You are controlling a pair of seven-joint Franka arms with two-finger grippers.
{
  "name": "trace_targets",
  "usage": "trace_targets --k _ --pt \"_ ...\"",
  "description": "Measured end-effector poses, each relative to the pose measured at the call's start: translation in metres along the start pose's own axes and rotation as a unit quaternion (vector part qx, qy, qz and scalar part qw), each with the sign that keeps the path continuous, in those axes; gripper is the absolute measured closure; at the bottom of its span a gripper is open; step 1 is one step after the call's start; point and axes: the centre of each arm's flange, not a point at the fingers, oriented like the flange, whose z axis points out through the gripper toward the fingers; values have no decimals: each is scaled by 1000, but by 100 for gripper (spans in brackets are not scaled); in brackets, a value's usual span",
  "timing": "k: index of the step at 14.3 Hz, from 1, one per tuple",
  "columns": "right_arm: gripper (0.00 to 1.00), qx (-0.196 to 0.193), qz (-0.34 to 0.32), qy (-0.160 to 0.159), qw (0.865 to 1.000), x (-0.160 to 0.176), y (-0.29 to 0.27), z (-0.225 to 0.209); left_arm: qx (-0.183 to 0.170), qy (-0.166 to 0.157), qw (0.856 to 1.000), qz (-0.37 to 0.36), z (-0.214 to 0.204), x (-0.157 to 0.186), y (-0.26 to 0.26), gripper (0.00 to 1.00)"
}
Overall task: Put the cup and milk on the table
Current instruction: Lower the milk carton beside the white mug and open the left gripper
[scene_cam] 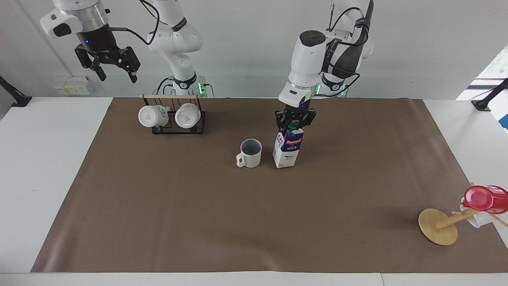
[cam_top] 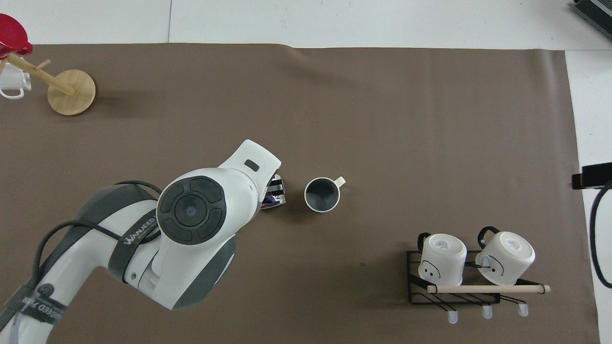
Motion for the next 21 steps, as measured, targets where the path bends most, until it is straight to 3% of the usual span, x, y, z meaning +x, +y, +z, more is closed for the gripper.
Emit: trace_targets --k 7,14,15,17,21 --pt "0 0 0 0 1000 0 0 0 4 -2 1000 3 5 0 1 37" --pt "0 0 0 0 1000 0 0 0 4 -2 1000 7 6 -4 5 26" --pt "0 0 0 0 1000 0 0 0 4 -2 1000 7 6 -4 5 22" --pt "0 0 0 0 1000 0 0 0 2 -1 1000 6 3 -3 6 1" --pt "0 0 0 0 1000 0 0 0 -3 5 1000 -10 -11 2 11 0"
